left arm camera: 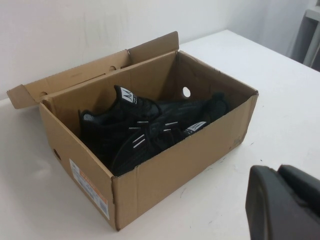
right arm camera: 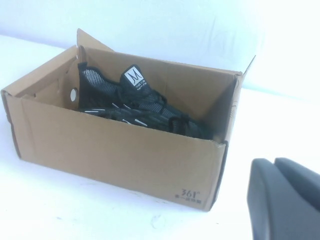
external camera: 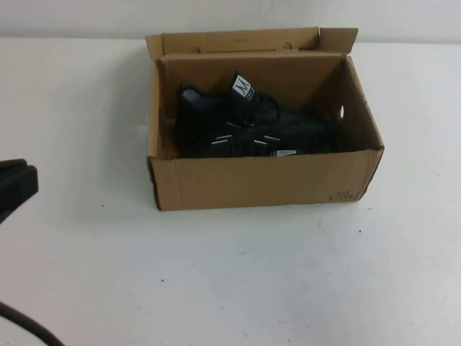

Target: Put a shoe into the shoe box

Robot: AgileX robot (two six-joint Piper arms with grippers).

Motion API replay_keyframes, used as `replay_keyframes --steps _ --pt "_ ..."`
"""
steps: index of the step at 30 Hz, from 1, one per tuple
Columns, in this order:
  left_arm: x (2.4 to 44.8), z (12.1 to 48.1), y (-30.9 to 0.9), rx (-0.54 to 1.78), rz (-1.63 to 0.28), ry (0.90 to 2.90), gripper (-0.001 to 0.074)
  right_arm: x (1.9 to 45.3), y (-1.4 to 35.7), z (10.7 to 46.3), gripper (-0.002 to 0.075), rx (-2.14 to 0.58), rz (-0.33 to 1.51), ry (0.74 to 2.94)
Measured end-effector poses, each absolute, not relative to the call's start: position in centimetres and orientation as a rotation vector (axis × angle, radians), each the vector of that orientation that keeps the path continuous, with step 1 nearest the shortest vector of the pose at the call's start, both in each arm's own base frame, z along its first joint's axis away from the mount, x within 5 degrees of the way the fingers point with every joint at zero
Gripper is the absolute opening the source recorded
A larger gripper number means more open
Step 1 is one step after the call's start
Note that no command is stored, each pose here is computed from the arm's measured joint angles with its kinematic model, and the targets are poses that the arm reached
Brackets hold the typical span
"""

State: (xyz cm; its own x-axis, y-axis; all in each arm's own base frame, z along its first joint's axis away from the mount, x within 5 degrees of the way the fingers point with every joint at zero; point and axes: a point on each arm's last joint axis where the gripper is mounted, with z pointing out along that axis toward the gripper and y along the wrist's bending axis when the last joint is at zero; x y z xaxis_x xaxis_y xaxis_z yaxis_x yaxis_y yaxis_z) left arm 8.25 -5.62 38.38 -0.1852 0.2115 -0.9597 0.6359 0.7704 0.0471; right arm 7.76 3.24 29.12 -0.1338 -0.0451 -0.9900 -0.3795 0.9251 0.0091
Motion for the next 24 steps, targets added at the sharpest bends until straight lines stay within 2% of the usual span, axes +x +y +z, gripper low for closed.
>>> replay_keyframes --steps 19,24 --pt "8.25 38.38 -5.62 0.668 -0.433 1.751 -0.0001 7.76 3.25 29.12 -0.0016 -0.325 0.299 1.69" --pt "8.78 38.06 -5.36 0.607 -0.412 1.731 -0.0001 7.76 3.25 29.12 -0.0016 -0.325 0.299 1.69"
